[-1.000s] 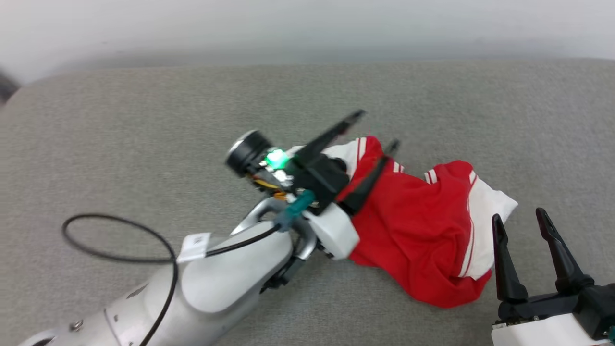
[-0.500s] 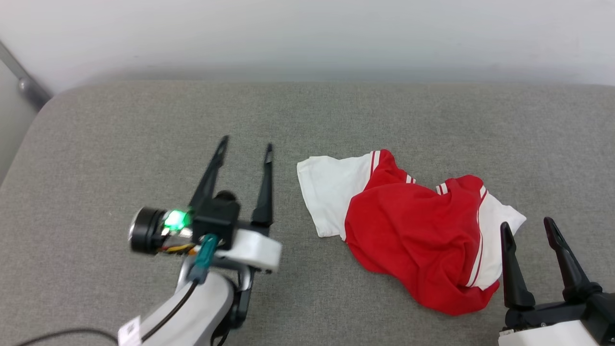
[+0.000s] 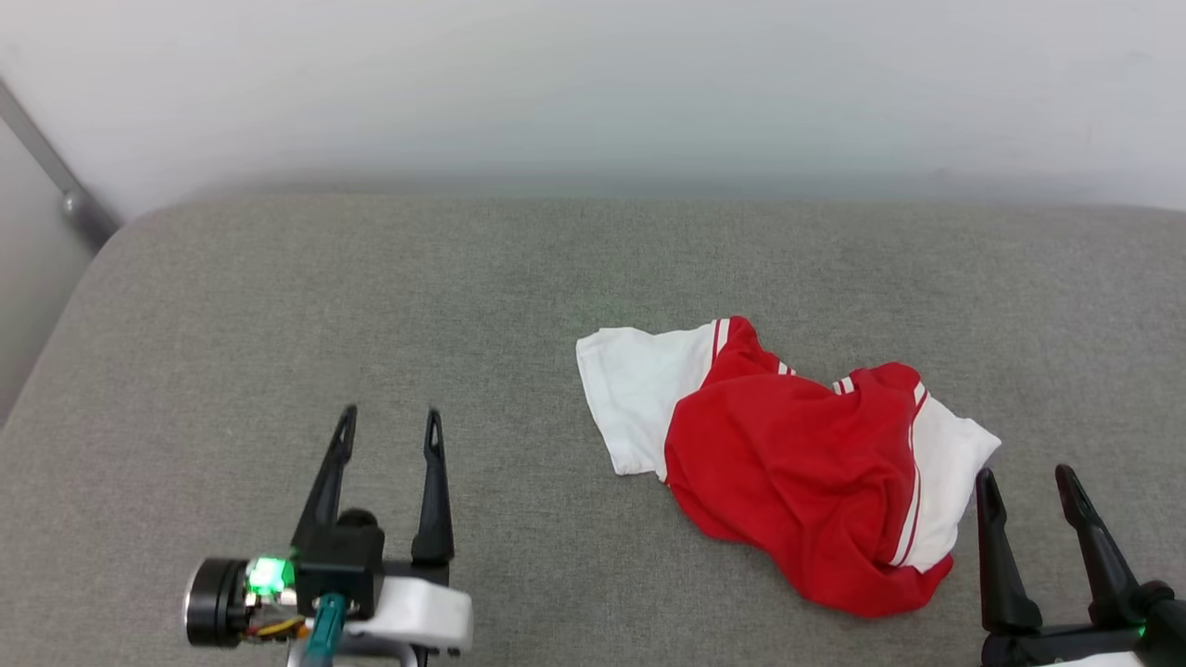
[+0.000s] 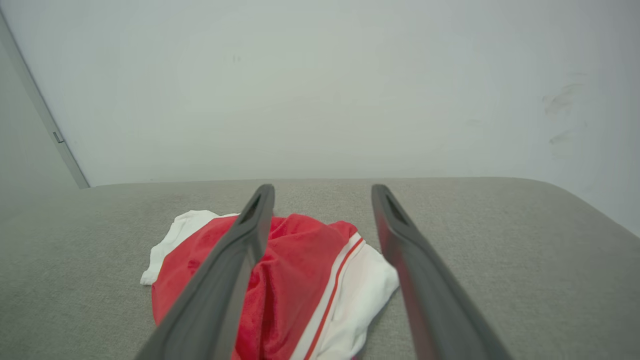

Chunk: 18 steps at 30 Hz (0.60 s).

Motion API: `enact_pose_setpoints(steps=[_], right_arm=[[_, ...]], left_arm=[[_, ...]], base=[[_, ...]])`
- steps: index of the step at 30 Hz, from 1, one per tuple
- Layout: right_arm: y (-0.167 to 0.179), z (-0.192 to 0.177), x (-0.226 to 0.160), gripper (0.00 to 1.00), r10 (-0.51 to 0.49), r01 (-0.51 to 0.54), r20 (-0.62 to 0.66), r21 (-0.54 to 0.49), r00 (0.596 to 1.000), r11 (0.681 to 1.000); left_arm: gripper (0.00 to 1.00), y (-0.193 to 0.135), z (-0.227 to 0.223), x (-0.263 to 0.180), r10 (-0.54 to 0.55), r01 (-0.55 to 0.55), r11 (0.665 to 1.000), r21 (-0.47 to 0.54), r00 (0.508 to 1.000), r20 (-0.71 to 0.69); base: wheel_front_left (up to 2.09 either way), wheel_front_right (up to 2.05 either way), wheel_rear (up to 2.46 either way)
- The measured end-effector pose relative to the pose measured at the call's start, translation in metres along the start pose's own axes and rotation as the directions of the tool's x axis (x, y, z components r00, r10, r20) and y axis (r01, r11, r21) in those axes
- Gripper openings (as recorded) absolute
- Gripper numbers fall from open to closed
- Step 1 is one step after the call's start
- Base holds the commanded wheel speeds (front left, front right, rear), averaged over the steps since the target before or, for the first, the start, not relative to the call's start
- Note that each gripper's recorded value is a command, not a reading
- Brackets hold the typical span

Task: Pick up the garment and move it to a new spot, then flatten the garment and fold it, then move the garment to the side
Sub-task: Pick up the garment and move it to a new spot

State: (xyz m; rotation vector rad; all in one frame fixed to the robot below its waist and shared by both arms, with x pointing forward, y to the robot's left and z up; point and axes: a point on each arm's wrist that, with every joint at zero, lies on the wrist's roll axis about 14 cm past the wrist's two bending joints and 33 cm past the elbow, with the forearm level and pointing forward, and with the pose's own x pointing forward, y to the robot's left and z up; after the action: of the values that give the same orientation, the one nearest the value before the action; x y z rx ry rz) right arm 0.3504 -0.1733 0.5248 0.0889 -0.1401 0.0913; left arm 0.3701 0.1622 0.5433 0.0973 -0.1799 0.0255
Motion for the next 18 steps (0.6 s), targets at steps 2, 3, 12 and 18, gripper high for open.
enact_pose_setpoints(steps=[2, 3, 12, 18], right_arm=[[-0.001, 0.000, -0.004, 1.00, -0.003, 0.003, -0.002, 0.006, 1.000, 1.000], [0.000, -0.001, -0.006, 1.00, -0.004, 0.004, -0.005, 0.011, 1.000, 1.000], [-0.003, 0.001, -0.017, 1.00, -0.017, 0.017, -0.002, 0.035, 1.000, 0.999], [-0.005, 0.001, -0.022, 1.00, -0.025, 0.025, -0.006, 0.040, 1.000, 0.999]], left_arm=[[1.00, 0.001, -0.004, -0.008, -0.001, 0.001, 1.000, -0.002, 1.000, -0.012], [1.00, 0.002, -0.005, -0.011, 0.002, -0.002, 1.000, -0.002, 1.000, -0.016], [1.00, 0.007, -0.014, -0.033, -0.002, 0.001, 1.000, -0.022, 0.999, -0.049], [1.00, 0.008, -0.019, -0.041, -0.014, 0.012, 1.000, -0.021, 0.998, -0.063]], base=[[0.00, 0.00, 0.00], [0.00, 0.00, 0.00], [0.00, 0.00, 0.00], [0.00, 0.00, 0.00]])
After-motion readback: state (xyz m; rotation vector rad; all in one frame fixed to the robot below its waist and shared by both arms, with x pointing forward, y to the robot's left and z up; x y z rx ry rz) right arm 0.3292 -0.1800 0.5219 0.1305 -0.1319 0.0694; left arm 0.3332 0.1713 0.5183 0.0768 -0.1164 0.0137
